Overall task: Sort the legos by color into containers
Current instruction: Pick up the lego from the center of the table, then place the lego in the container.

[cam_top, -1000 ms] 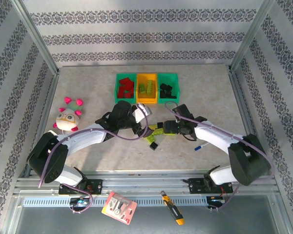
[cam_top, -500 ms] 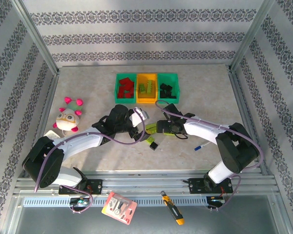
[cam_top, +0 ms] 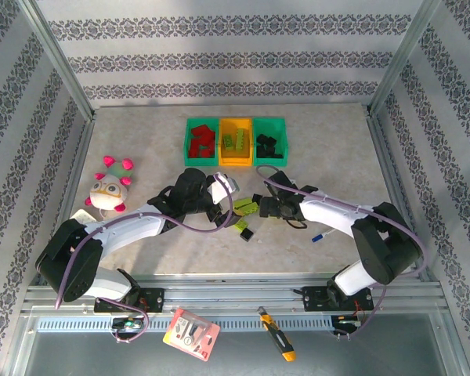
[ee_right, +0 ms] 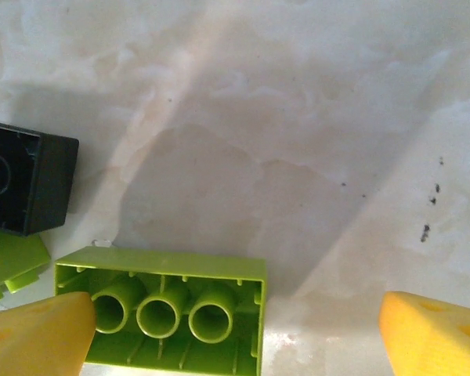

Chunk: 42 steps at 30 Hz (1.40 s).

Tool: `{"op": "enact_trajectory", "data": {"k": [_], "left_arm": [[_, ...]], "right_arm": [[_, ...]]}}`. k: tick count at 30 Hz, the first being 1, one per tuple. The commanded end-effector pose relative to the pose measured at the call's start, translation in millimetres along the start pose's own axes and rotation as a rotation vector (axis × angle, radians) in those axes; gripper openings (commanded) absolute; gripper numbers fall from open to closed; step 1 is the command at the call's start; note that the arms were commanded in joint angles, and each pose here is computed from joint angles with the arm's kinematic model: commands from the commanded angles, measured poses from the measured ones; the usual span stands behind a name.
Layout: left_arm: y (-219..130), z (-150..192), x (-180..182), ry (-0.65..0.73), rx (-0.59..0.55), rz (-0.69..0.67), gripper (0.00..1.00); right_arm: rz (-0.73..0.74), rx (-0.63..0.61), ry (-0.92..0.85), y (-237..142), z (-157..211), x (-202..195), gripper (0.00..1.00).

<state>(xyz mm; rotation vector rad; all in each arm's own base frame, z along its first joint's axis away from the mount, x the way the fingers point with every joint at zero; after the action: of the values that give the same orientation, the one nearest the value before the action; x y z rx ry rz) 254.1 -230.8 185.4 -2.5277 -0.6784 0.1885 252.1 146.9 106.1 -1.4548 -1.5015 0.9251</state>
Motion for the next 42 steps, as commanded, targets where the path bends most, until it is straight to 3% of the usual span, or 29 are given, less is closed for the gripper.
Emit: {"op": "enact_trajectory", "data": {"k": [1,10,15,20,25,33,42], "left_arm": [[0.4,-1.6,-1.7,0.02,-0.012,0.003,0.99],[2.1,1.8,-1.2,0.013,-0.011,0.0,0.99],[1.7,3.5,-1.1,0.014,-0.007,-0.004,0.99],[0.6,5.0,-1.3,0.02,-0.004,-0.009,0.99],[-3.3,9.2,-0.6,-0.013,-0.004,-0.041,0.99],[-12.7,22.6,1.6,-0.152,-0.034,-0.13,0.99],[-24.7,32.6,-1.1,-0.149,-0.005,-0.167,0.99]], "right_arm": [[-0.047,-0.021,-0.029,-2.1,-9.6,15.6,0.95],[-0.019,0.059,-0.027,19.8,-1.5,16.0,0.94],[-0.011,0.07,-0.017,20.6,-0.7,15.5,0.8],[-0.024,0.015,-0.026,5.0,-9.6,16.1,0.55],[-0.067,-0.058,-0.05,-15.2,-28.6,24.3,0.52],[-0.189,-0.245,-0.134,-29.0,-105.0,75.7,0.57],[-0.238,-0.367,-0.152,2.7,-199.1,124.7,0.59]]}}
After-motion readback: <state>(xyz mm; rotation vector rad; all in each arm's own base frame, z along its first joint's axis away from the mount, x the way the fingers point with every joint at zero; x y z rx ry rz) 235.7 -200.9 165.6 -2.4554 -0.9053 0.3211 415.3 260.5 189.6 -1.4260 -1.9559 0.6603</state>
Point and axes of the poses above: each hand's point on the last joint's axis, 136 mm out from that joint toward the fingers, its own y axis out along the fingers, its own x axis along the line the jaws close on, z = x × y, the point moved 8 cm from there along -y, back along the fingers, and after that the axes turned 3 degrees about -y, right-handed, at the moved point
